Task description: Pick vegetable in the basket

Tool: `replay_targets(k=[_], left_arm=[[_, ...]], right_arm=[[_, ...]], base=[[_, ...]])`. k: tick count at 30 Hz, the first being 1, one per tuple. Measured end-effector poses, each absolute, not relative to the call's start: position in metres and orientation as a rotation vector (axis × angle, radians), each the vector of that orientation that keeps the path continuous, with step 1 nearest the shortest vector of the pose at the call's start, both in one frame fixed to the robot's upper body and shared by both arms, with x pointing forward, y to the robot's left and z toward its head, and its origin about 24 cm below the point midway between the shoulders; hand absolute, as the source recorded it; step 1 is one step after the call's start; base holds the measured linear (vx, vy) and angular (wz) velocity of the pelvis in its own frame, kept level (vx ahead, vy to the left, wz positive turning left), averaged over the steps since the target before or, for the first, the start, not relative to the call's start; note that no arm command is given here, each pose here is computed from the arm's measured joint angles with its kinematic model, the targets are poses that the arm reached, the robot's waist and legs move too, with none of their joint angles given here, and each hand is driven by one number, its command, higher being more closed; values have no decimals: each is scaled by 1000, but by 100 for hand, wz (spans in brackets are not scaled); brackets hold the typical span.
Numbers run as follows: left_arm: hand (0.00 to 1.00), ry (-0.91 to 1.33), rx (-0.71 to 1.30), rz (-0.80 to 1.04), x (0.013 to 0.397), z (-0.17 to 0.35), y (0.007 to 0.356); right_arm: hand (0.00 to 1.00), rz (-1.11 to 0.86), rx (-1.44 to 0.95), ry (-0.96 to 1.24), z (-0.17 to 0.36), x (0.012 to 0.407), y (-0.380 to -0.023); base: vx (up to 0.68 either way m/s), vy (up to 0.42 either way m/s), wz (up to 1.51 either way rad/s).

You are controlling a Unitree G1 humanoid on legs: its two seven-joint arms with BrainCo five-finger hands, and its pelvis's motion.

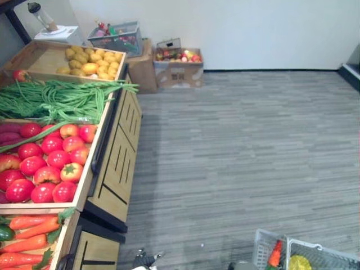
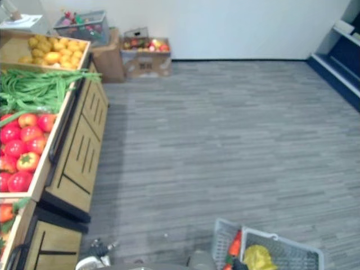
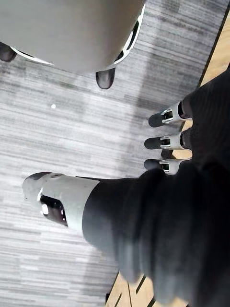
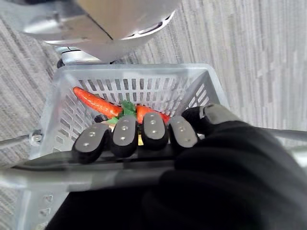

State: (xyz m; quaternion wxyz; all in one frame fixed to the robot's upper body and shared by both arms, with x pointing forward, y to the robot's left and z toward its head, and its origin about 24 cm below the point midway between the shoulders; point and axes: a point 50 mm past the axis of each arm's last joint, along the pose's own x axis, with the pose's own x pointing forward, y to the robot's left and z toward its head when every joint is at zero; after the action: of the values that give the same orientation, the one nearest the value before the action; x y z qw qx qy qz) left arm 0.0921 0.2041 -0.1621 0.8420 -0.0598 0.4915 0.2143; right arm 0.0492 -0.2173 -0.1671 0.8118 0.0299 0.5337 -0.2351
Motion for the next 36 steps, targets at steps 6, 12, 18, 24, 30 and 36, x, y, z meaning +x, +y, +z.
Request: replay_targets(k=[6,12,18,24,30,36], left_arm=[[0,1077,-135,448,82,-166,201],[0,1077,-119,437,82,-165,202],[0,1080,-97,413,83,-165,201],[0,1087,-67,385,83,-166,200],[0,1090,-16,329,86,-166,197],[0,1093,-4,311,86,-166,195]], right_arm=[[100,-521,52,1191,-169,34,-223],[100,-502,40,1193,-168,33,-224],[100,-491,30,1202,-168,30,-228],[100,-491,25,1214,-168,27,-230],[100,-468,22,1222,-169,26,-230],[100,-417,-16,1230,-169,27,-227]], base=[[21,-116,7],[-14,-33,-4],[0,0,0],[4,4,-1],[12,4,2],[9,5,2]])
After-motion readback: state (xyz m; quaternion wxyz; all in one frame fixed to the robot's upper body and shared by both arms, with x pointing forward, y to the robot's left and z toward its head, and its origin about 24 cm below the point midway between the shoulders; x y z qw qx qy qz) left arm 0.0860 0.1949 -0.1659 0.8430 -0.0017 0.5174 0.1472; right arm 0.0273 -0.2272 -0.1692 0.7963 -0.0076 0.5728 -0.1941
